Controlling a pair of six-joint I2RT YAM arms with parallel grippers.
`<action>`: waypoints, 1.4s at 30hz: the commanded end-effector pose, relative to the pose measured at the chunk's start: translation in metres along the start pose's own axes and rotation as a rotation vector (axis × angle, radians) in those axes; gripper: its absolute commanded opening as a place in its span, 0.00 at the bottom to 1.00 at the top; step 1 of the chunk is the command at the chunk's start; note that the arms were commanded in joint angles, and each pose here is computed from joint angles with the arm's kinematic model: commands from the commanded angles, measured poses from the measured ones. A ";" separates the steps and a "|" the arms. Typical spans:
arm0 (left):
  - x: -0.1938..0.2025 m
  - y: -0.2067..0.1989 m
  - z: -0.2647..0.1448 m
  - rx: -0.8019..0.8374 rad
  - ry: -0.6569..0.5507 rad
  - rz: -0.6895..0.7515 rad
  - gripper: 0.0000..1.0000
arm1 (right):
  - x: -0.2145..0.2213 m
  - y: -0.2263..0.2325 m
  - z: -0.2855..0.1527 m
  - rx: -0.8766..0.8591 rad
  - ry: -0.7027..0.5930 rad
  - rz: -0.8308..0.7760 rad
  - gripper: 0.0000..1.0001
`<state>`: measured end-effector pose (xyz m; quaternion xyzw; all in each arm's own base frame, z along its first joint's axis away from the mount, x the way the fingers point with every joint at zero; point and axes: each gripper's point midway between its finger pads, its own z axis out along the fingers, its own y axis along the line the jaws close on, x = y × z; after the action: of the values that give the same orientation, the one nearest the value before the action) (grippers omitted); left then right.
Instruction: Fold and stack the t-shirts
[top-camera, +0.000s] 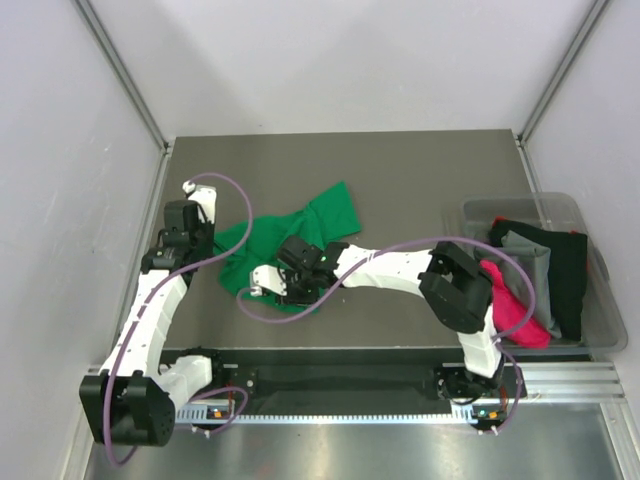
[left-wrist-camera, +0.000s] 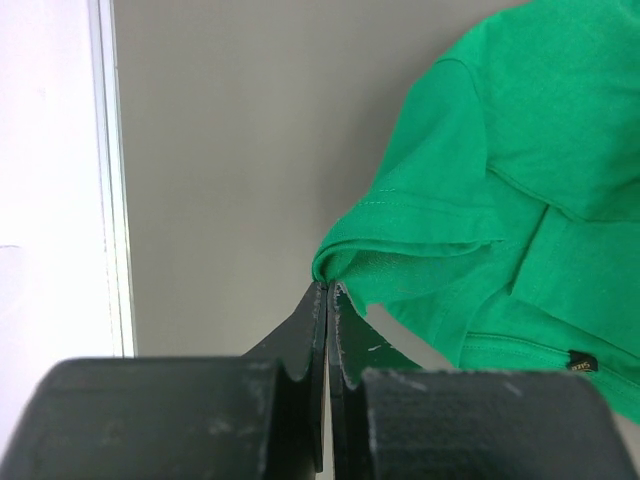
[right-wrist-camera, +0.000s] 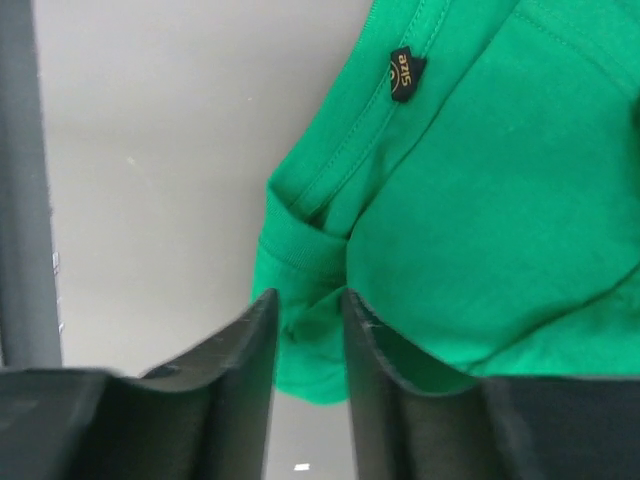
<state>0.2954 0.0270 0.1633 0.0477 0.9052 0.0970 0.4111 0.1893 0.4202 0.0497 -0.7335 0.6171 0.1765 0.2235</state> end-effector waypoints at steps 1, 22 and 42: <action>-0.016 0.003 -0.004 -0.001 -0.053 -0.024 0.00 | -0.012 -0.004 0.006 0.012 -0.009 -0.001 0.30; -0.020 -0.032 -0.030 0.239 -0.064 0.040 0.00 | 0.102 -0.144 -0.228 0.710 -0.102 0.318 0.00; 0.026 -0.111 -0.042 0.708 0.102 0.115 0.00 | 0.100 -0.097 -0.174 0.423 -0.146 0.273 0.35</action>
<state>0.2463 -0.0761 0.1465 0.2338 0.8983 -0.1807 0.3253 0.3039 0.2236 0.1534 -0.5287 0.7455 0.0974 0.3940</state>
